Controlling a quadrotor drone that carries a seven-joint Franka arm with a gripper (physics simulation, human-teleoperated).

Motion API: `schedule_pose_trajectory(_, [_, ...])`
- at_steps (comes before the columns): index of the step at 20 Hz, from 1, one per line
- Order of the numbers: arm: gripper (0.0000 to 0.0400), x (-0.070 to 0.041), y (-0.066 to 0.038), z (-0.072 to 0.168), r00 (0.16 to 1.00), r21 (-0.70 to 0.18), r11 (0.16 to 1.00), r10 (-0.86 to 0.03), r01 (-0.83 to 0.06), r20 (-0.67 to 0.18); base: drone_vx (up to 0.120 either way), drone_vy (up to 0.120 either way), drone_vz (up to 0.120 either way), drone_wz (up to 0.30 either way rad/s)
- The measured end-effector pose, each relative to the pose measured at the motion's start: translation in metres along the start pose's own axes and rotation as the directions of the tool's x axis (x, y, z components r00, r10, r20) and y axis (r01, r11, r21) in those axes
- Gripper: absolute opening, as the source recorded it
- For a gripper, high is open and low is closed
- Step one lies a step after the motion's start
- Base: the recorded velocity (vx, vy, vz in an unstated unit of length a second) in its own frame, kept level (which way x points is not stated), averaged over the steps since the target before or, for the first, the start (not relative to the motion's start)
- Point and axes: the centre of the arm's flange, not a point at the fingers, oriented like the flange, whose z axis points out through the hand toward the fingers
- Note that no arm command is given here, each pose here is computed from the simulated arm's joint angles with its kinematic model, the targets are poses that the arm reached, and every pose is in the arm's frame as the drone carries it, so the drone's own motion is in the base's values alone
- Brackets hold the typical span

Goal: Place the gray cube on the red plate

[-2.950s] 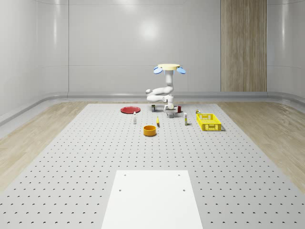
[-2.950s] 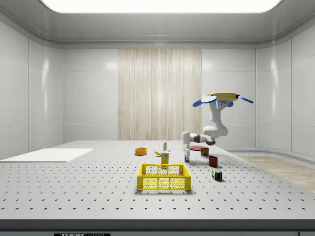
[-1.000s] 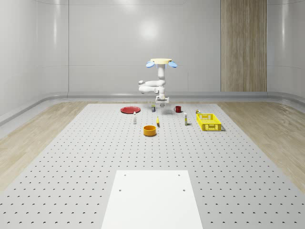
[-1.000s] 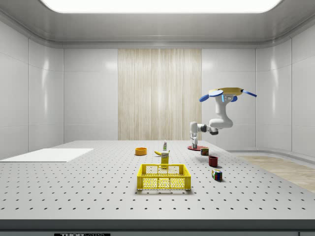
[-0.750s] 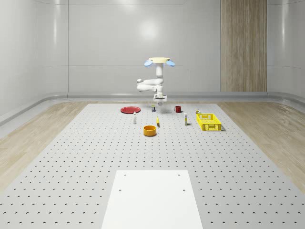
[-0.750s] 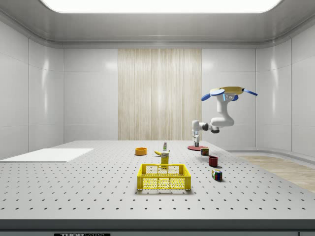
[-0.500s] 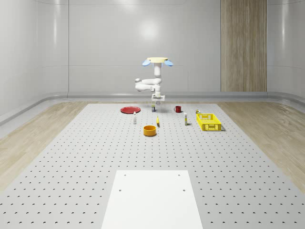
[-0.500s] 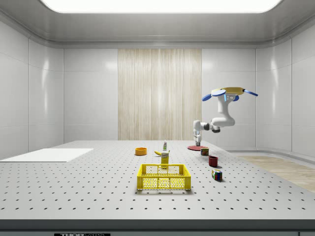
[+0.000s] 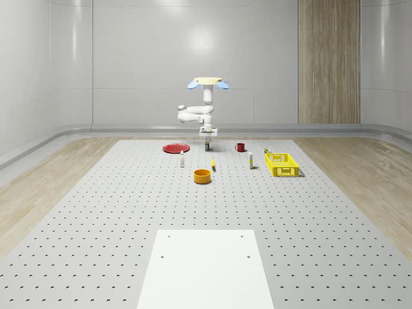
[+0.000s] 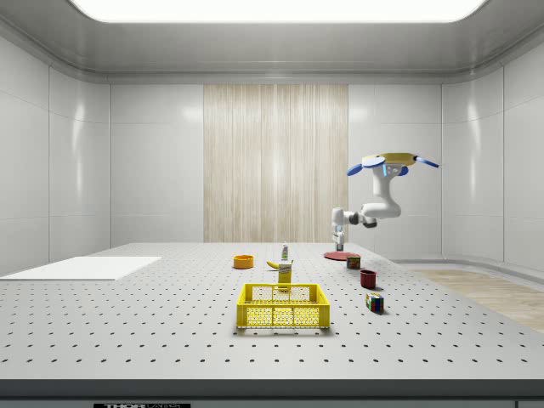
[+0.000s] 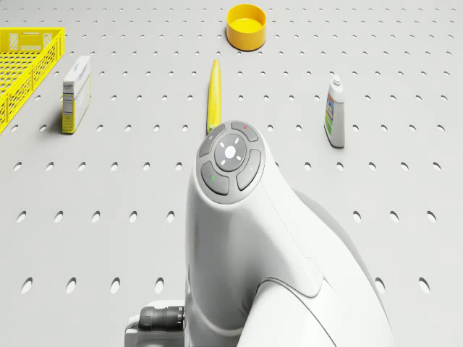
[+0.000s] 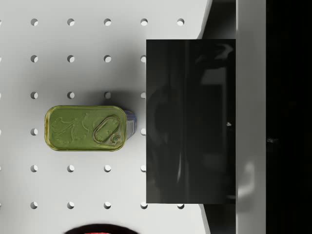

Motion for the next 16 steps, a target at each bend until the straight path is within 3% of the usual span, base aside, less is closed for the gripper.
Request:
schedule_pose_trajectory(9, [0.025, 0.0, 0.0, 0.0, 1.0, 0.0, 1.0, 0.0, 0.0, 0.0, -0.004, -0.12, 0.0, 0.0])
schedule_pose_trajectory(16, [0.025, 0.0, 0.0, 0.0, 1.0, 0.0, 1.0, 0.0, 0.0, 0.0, -0.12, -0.12, 0.0, 0.0])
